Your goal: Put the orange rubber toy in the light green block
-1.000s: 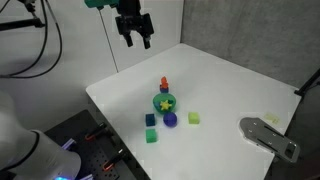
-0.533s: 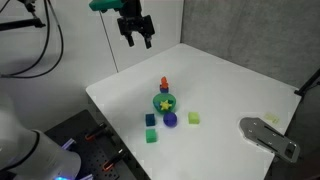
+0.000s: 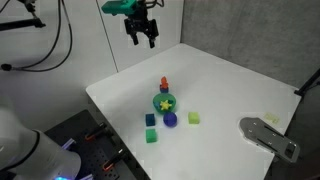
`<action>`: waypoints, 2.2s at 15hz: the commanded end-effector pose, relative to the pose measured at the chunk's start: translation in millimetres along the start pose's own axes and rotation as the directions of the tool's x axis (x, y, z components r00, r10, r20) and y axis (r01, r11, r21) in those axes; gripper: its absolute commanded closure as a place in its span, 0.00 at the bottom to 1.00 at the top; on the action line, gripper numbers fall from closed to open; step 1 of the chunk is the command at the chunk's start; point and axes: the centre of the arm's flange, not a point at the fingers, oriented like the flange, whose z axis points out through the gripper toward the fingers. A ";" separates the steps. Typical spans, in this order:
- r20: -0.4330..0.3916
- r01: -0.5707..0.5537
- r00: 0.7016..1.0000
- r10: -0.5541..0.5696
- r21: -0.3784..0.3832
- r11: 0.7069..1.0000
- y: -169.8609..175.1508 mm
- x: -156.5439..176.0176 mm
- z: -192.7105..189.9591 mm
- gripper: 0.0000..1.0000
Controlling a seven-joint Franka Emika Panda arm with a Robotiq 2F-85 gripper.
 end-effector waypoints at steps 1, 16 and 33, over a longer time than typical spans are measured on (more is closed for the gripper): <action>0.001 -0.030 1.000 0.030 0.027 0.999 -9.1 40.9 5.0 0.00; -0.073 -0.013 0.997 0.019 0.082 0.997 -49.7 136.5 122.6 0.00; 0.000 0.164 0.986 -0.165 0.043 0.985 -68.3 221.4 294.4 0.00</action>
